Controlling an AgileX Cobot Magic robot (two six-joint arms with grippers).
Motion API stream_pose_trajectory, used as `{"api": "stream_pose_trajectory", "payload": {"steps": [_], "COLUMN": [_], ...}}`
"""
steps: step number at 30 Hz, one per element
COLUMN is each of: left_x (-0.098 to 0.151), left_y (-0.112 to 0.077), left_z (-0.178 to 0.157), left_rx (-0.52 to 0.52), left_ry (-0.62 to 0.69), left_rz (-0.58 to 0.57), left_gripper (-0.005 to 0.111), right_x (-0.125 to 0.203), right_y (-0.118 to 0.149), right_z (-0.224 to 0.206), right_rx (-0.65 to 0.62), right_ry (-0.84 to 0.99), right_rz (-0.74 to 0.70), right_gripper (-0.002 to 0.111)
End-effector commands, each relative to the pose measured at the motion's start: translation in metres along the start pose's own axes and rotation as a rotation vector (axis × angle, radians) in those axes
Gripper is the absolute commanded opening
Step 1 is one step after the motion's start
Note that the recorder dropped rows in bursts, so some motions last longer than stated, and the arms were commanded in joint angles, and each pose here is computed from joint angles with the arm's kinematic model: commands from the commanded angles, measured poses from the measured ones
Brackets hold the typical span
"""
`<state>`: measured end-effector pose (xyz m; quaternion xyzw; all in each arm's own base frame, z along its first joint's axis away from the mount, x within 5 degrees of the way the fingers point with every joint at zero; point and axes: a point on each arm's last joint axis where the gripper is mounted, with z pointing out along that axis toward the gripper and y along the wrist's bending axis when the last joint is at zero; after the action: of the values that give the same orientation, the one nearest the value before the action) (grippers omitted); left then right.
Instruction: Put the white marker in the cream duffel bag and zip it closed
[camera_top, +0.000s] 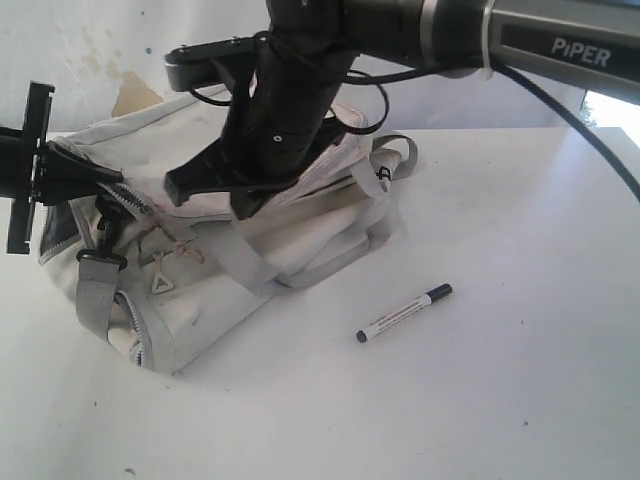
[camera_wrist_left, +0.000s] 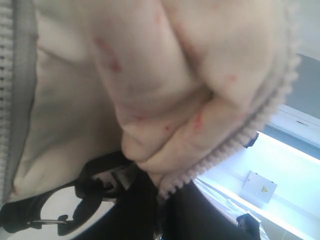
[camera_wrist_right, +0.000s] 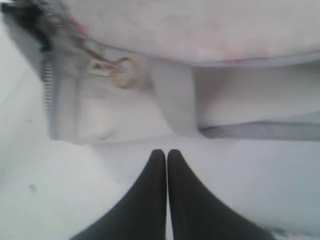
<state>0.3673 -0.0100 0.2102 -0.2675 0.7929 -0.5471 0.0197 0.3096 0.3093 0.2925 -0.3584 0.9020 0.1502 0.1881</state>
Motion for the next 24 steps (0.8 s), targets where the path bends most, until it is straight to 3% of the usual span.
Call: {"api": "stream_pose_trajectory", "payload": {"steps": [1, 4, 8, 10, 18, 24], "left_x": [0.001, 0.001, 0.001, 0.001, 0.001, 0.001], "left_y": [-0.006, -0.006, -0.006, -0.006, -0.006, -0.008], "left_z": [-0.001, -0.001, -0.001, -0.001, -0.001, -0.001], "left_rx": [0.032, 0.032, 0.032, 0.032, 0.032, 0.052], "left_ry": [0.005, 0.005, 0.005, 0.005, 0.005, -0.001], "left_rz": [0.01, 0.01, 0.01, 0.01, 0.01, -0.002], "left_gripper": [0.0, 0.0, 0.0, 0.0, 0.0, 0.0], "right_x": [-0.004, -0.005, -0.007, -0.008, -0.024, -0.024], "right_y": [0.022, 0.025, 0.02, 0.02, 0.014, 0.02], "right_z": [0.007, 0.024, 0.048, 0.056, 0.063, 0.068], "right_rx": [-0.266, -0.326, -0.312, -0.307, -0.245, -0.237], "right_ry": [-0.042, -0.039, -0.053, -0.074, -0.243, -0.264], "right_rz": [-0.064, -0.063, -0.028, -0.014, 0.015, -0.035], "right_gripper": [0.001, 0.014, 0.041, 0.048, 0.051, 0.051]}}
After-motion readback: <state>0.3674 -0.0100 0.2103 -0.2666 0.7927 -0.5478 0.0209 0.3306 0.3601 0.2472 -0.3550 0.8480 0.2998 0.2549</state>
